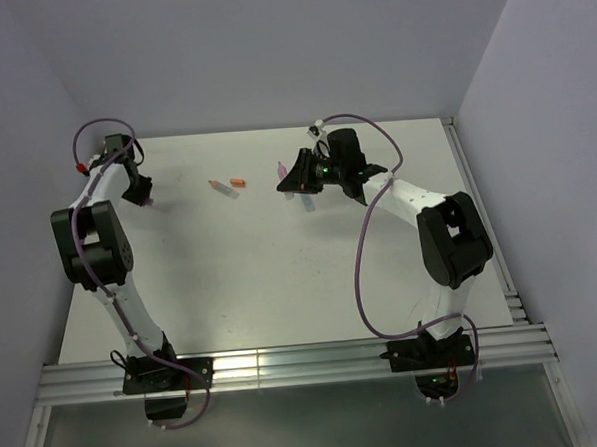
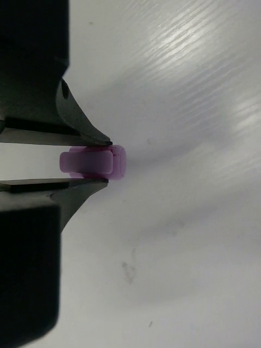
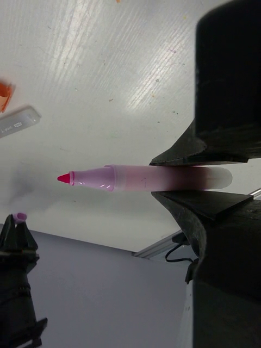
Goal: Insert the pens into the pen caps
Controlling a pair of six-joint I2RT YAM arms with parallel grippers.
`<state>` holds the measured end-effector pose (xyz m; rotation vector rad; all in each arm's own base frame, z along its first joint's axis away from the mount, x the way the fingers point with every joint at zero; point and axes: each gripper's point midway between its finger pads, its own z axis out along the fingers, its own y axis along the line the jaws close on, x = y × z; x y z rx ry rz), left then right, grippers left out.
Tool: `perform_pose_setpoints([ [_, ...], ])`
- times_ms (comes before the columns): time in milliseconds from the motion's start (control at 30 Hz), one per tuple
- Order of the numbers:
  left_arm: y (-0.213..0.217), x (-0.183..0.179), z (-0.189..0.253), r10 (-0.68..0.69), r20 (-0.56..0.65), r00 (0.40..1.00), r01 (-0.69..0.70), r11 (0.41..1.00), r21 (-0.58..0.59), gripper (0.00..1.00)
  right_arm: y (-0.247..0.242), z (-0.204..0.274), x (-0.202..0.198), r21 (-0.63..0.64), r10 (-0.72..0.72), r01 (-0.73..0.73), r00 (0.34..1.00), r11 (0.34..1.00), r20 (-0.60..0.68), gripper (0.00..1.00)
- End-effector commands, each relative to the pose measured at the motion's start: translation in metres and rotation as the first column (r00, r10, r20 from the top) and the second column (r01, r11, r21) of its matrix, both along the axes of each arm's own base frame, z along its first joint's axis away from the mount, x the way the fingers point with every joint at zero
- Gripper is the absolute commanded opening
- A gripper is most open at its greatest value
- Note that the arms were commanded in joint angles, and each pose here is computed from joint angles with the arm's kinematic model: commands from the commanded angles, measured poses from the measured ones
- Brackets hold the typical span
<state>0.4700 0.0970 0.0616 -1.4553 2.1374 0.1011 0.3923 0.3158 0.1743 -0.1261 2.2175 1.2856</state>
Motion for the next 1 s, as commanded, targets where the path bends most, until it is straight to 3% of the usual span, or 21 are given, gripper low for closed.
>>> perform_pose_setpoints([
  [0,-0.024,0.007,0.064,-0.086,0.178,0.980,0.090,0.996,-0.010,0.00,-0.002,0.019,0.006,0.011,0.001,-0.002,0.998,1.000,0.066,0.00],
  [367,-0.082,-0.002,0.148,-0.290,0.404,0.867,0.322,0.947,-0.011,0.00,-0.007,0.025,0.004,-0.023,-0.010,0.012,0.996,1.000,0.088,0.00],
  [567,-0.105,-0.003,0.181,-0.379,0.465,0.800,0.417,0.909,0.022,0.00,-0.009,0.037,0.003,-0.022,-0.008,0.011,0.993,1.000,0.116,0.00],
  [967,-0.149,-0.020,0.193,-0.519,0.517,0.681,0.573,0.817,0.065,0.00,-0.005,0.046,-0.005,-0.008,0.033,-0.033,0.989,0.999,0.145,0.00],
])
